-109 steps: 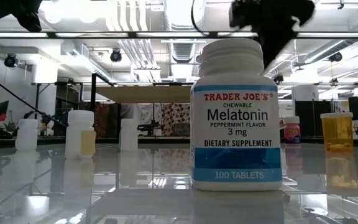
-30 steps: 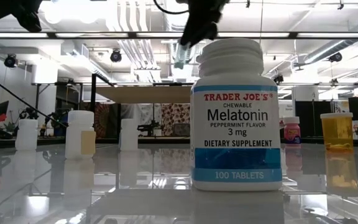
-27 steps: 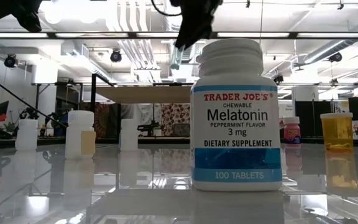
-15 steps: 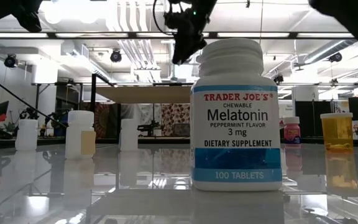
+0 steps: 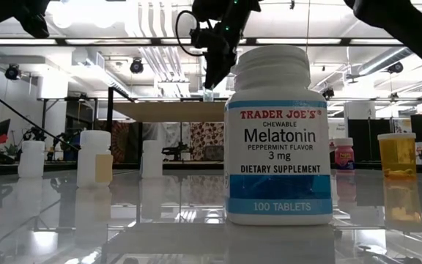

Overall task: Pick and place medicine bottles onto shelf by color
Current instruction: Put the light green pill bottle on the shelf, then put the white pill bottle on the shelf

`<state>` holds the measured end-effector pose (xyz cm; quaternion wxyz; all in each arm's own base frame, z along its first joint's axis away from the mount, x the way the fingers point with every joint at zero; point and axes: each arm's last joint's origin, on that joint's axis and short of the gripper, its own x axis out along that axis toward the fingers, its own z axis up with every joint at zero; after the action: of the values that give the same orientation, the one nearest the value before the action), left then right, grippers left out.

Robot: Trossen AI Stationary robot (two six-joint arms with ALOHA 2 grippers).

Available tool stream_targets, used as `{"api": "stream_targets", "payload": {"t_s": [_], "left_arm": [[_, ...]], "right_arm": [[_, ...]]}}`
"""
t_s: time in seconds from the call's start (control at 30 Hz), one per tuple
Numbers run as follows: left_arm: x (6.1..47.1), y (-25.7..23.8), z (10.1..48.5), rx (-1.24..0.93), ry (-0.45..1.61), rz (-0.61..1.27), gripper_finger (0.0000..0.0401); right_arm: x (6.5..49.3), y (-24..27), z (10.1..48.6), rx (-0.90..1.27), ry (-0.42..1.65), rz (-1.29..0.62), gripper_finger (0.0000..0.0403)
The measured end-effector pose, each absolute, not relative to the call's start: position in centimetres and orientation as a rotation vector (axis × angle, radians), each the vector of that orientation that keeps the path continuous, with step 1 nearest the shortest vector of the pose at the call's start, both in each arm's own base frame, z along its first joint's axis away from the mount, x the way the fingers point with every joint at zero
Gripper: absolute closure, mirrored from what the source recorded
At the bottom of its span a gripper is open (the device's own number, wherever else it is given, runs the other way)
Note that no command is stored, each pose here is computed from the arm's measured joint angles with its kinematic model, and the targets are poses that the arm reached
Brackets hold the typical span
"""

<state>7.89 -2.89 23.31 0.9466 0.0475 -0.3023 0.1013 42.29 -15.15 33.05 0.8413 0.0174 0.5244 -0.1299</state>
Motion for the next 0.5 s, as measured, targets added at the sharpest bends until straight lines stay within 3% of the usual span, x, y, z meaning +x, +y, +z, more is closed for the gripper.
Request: {"api": "stream_targets", "payload": {"t_s": [0.5], "left_arm": [[7.9, -2.9, 23.3, 0.097, -0.616, 0.206, 0.0343]], "right_arm": [[41.9, -15.1, 34.2, 0.035, 1.073, -0.286, 0.0204]]}}
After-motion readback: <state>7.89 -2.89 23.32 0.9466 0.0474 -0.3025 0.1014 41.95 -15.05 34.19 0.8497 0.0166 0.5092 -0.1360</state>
